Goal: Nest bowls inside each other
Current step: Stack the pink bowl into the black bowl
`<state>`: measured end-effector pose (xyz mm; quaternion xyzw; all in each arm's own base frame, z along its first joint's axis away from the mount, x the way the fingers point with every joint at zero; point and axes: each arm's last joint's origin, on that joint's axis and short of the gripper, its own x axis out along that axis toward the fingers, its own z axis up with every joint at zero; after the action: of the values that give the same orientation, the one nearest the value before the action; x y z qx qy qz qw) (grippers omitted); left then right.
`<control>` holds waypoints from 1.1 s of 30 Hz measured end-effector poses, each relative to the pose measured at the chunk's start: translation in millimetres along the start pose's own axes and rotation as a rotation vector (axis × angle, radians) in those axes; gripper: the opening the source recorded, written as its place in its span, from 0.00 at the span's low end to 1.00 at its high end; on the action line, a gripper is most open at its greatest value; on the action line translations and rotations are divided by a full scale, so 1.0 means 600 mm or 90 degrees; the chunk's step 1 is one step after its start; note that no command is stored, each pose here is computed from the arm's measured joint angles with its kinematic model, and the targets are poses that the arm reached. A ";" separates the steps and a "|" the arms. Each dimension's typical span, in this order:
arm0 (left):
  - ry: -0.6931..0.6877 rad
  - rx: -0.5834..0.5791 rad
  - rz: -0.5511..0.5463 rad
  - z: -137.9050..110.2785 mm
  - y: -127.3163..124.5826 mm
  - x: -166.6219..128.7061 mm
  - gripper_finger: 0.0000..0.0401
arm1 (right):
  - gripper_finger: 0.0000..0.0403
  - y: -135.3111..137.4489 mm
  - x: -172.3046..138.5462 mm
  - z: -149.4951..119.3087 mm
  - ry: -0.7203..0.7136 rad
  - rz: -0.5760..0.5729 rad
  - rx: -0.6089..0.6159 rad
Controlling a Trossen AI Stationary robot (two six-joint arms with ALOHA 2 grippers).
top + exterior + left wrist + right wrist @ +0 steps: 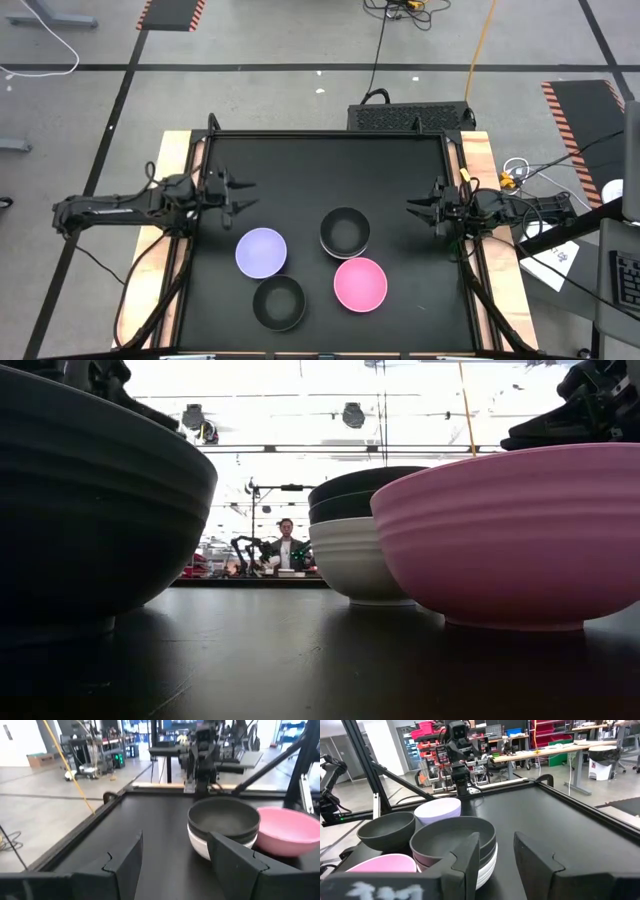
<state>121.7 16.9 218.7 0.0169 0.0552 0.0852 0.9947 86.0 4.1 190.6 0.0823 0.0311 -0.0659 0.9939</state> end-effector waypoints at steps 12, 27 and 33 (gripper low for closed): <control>0.007 0.036 -0.023 -0.039 -0.003 -0.007 0.56 | 0.28 -0.001 0.000 -0.009 0.036 -0.006 -0.016; -0.017 0.035 -0.015 -0.079 -0.003 -0.028 0.56 | 0.28 0.000 0.001 -0.004 0.017 0.000 -0.039; -0.023 0.028 -0.012 -0.078 -0.003 -0.031 0.56 | 0.28 0.000 0.001 -0.001 0.007 0.001 -0.041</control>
<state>98.3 13.3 174.0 0.0398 0.0394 0.0742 0.9957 86.5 4.3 189.8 0.0505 0.0386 -0.0633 0.9960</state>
